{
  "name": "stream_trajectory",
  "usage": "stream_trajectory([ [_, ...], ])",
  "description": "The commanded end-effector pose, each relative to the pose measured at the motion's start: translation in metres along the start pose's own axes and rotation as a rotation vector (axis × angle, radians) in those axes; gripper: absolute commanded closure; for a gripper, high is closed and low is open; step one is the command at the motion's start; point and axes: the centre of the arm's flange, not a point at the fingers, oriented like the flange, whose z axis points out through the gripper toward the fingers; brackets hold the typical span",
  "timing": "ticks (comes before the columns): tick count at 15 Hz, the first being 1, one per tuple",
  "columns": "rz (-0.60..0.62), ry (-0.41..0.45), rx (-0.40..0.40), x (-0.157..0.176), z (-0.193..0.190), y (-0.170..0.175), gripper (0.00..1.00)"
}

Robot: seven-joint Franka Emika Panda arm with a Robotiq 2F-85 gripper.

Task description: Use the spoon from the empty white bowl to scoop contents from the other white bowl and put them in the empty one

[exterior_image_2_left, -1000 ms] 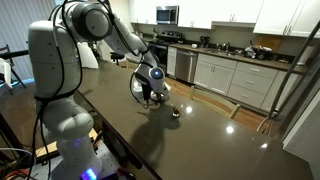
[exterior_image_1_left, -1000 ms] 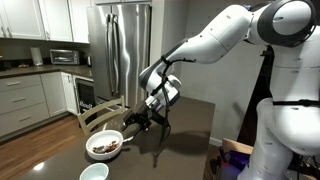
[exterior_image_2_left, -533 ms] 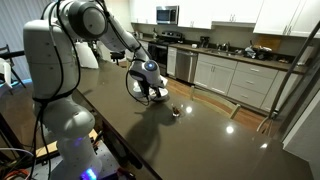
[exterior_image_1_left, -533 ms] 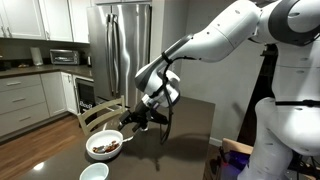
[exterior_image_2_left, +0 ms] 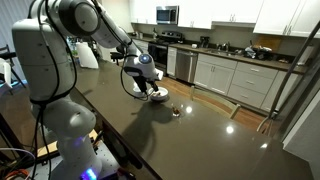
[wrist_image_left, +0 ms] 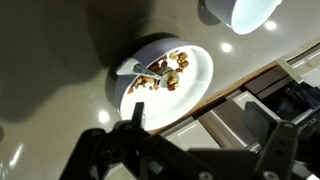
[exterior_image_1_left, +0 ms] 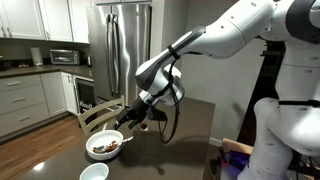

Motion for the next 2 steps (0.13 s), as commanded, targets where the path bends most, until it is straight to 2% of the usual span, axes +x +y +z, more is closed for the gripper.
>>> stream_trajectory([
  [1, -0.001, 0.001, 0.003, 0.0004, -0.0014, -0.0009, 0.0],
  [2, -0.001, 0.002, 0.004, 0.0005, -0.0019, -0.0011, 0.0],
])
